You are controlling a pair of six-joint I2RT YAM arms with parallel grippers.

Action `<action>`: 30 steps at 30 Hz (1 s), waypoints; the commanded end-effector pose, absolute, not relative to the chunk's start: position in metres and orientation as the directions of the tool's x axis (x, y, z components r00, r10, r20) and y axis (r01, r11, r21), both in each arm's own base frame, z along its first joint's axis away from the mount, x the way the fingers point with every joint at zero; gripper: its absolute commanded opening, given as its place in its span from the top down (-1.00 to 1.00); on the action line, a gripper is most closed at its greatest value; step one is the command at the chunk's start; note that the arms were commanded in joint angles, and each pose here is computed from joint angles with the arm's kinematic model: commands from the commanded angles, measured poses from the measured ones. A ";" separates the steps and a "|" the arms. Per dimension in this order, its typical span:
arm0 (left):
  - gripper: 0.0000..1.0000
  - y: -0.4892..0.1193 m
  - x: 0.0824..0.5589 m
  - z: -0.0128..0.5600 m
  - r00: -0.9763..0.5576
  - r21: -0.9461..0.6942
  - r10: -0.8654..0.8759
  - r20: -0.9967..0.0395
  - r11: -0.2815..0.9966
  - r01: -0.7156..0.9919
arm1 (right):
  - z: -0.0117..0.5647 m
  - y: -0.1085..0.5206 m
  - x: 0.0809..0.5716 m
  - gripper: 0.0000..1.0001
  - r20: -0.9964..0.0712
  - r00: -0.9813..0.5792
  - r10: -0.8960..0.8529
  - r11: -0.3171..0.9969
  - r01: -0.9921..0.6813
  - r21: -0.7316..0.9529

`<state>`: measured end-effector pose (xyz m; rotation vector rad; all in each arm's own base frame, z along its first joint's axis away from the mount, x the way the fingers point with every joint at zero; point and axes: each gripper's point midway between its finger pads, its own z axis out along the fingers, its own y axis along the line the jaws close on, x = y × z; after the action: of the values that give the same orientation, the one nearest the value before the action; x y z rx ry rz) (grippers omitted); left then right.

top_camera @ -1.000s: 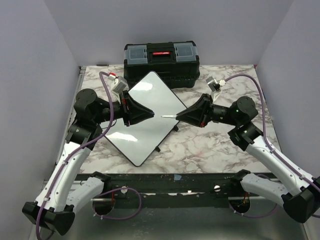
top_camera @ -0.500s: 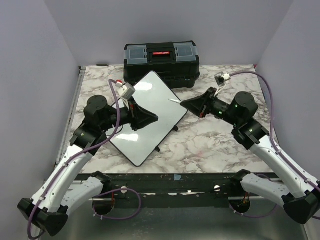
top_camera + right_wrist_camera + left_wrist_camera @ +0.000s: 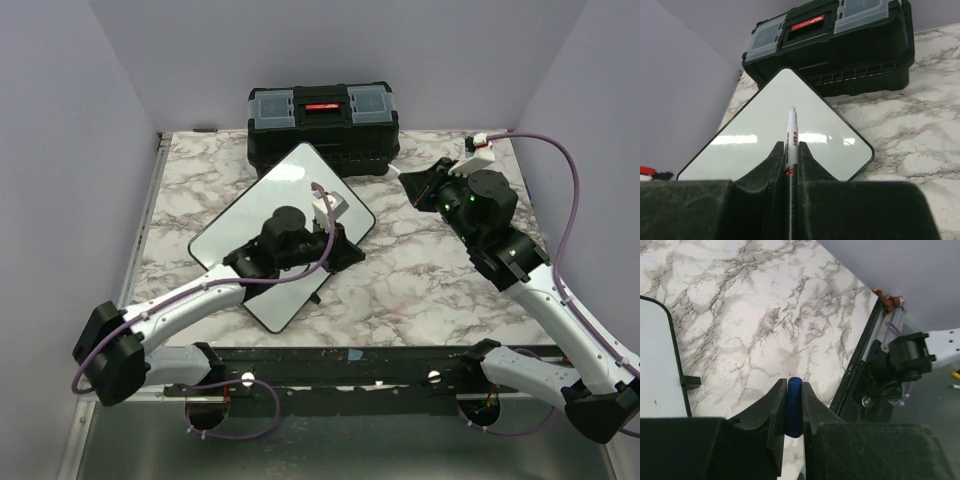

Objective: Write a sentence on the whiteboard
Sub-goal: Place the pen cap at the center of the board.

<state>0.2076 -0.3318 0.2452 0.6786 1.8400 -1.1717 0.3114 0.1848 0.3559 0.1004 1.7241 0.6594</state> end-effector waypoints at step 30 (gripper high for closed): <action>0.30 -0.433 0.266 0.105 -0.374 -0.259 0.116 -0.920 0.537 0.803 | 0.339 0.168 0.318 0.99 -0.879 -0.286 0.382 0.882 -0.172 0.440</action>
<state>0.2611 -0.4271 0.0985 0.7871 1.8556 -0.9025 0.3146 0.1723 0.3365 0.1380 1.7895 0.5618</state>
